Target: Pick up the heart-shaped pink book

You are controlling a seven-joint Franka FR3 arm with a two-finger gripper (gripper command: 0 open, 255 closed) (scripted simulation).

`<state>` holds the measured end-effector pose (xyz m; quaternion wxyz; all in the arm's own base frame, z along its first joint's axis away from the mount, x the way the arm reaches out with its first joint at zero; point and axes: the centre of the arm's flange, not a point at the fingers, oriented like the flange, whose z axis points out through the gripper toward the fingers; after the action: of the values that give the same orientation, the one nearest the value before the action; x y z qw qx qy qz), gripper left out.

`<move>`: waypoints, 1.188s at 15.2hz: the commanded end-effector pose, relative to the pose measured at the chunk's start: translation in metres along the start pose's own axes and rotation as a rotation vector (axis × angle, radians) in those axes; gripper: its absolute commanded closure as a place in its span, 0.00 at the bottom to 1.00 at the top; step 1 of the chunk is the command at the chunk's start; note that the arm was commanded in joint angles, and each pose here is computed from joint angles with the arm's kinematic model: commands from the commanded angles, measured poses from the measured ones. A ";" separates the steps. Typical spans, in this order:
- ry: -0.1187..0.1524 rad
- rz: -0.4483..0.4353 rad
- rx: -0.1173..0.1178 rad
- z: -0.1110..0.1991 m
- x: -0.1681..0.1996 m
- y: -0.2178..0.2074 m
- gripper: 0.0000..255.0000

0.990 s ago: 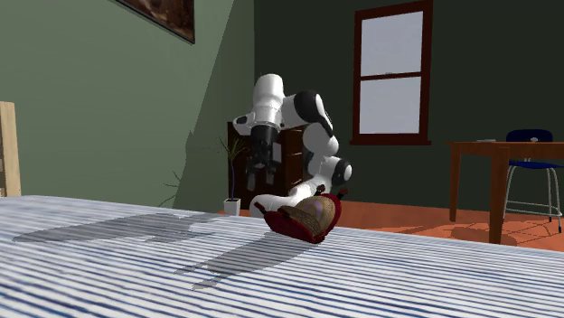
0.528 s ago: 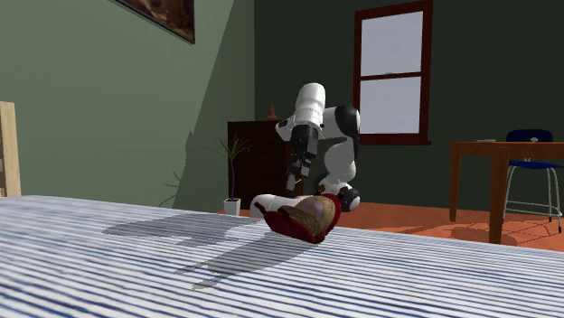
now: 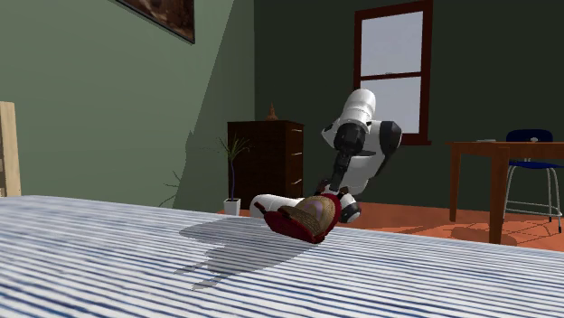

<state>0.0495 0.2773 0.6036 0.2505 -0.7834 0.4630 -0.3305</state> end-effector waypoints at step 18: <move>0.048 0.086 0.030 0.021 -0.038 0.020 1.00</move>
<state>0.0400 0.3038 0.5653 0.2654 -0.7507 0.4968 -0.3452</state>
